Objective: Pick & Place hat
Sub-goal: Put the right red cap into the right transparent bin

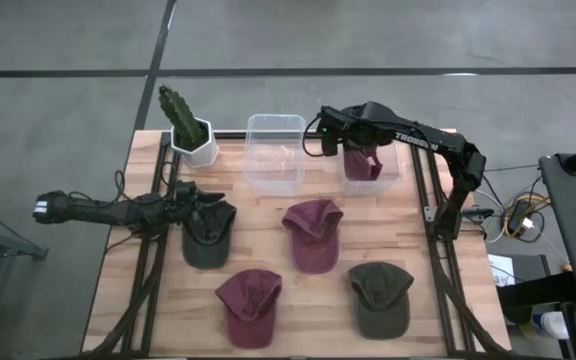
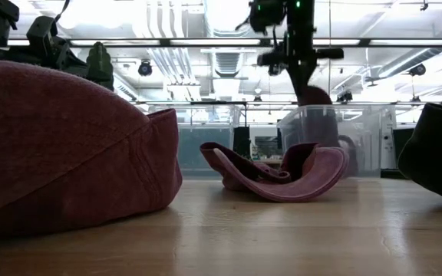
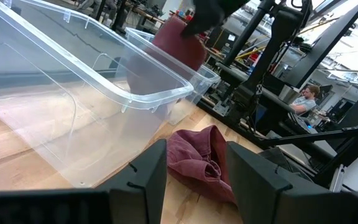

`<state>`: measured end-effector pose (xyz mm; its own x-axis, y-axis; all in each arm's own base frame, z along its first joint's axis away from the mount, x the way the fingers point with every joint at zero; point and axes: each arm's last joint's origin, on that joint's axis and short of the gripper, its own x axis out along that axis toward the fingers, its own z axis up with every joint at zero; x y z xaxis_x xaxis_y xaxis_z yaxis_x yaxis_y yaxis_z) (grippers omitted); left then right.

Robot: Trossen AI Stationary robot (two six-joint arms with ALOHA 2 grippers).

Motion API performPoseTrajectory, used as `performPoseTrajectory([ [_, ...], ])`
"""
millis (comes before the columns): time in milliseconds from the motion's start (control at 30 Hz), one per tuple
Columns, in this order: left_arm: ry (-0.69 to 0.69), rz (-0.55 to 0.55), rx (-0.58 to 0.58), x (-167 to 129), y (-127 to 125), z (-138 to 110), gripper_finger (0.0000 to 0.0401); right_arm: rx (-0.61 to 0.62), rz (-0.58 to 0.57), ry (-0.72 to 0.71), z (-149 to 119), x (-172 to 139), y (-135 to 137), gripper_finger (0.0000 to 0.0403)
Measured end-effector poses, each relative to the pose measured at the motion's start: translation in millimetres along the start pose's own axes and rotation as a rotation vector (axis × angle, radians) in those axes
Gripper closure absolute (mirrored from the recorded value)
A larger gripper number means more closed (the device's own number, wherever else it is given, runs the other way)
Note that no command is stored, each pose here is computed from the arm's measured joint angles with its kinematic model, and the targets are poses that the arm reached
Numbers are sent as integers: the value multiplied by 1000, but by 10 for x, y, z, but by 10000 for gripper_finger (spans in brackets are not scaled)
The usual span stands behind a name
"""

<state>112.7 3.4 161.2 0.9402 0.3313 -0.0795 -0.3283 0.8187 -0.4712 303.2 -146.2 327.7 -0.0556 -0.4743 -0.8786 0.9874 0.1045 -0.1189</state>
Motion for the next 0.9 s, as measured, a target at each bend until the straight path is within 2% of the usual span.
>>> performPoseTrajectory([
  [333,0,0,0,0,0,0,246,-91,109,-134,123,-799,-141,390],
  [700,0,-1,-1,0,0,0,246,-497,272,-249,62,-1310,-187,390],
  [900,0,-1,-13,0,0,0,246,-641,320,-310,-34,-1507,-228,391],
])
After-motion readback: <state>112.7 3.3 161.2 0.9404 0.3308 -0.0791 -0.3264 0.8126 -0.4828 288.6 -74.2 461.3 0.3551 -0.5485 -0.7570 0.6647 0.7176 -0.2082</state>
